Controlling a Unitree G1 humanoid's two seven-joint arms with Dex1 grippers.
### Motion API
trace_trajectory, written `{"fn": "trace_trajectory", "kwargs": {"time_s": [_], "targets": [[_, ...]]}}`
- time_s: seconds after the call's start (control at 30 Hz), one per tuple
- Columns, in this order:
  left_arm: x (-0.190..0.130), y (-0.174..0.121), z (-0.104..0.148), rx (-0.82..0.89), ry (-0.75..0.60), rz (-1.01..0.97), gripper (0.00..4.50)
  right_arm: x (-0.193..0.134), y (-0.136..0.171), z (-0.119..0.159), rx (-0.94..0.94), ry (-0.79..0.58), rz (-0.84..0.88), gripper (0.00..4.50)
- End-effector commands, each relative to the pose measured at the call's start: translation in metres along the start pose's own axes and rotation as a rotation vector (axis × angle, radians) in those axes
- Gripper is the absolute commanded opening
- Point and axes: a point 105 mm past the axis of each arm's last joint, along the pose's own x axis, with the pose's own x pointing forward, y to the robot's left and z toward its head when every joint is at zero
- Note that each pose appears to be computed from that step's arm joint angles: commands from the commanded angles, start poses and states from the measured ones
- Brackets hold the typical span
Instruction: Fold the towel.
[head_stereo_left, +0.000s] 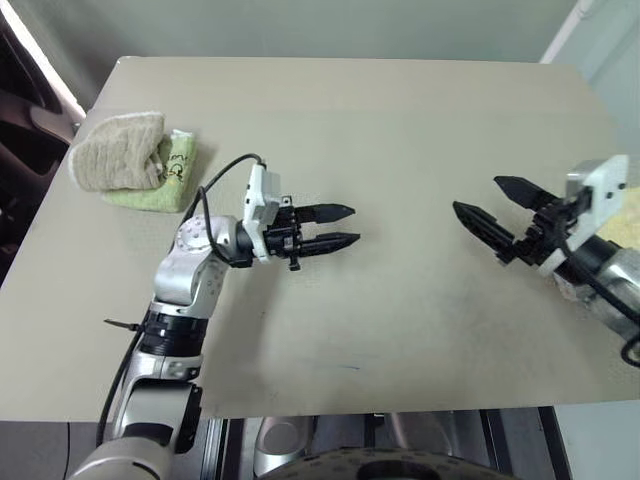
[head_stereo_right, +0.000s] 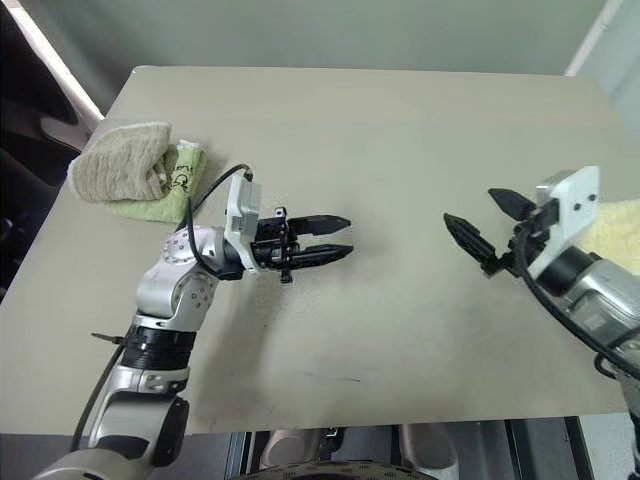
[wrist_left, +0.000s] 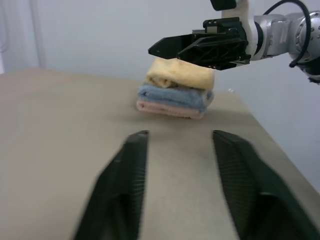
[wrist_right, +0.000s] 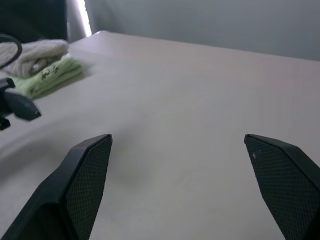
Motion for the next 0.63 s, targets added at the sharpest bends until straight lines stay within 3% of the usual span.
{"fn": "trace_trajectory", "kwargs": {"time_s": [0.03,0.1,0.13,0.37,0.47,0.63], "targets": [[-0.005,-0.002,0.012,0.051,-0.016,0.005,3.64,0.005,0.004,0.004,-0.051,-0.023,0.042,4.5],[-0.005,-0.002,0.012,0.051,-0.016,0.006,4.33,0.005,0.004,0.004,-0.055,-0.024,0.044,4.5],[-0.005,-0.002,0.012,0.051,-0.016,0.006,4.46,0.006,0.004,0.004,-0.057,-0.025,0.045,4.5],[-0.008,-0.001,0.012,0.059,-0.011,0.017,4.46,0.008,0.004,0.002,-0.066,-0.026,0.054,4.5],[-0.037,-0.001,0.006,0.142,0.07,0.151,4.46,0.024,0.024,-0.025,-0.095,0.037,0.251,4.5],[-0.035,0.003,0.008,0.16,0.063,0.201,4.46,0.031,0.026,-0.03,-0.125,0.023,0.272,4.5]]}}
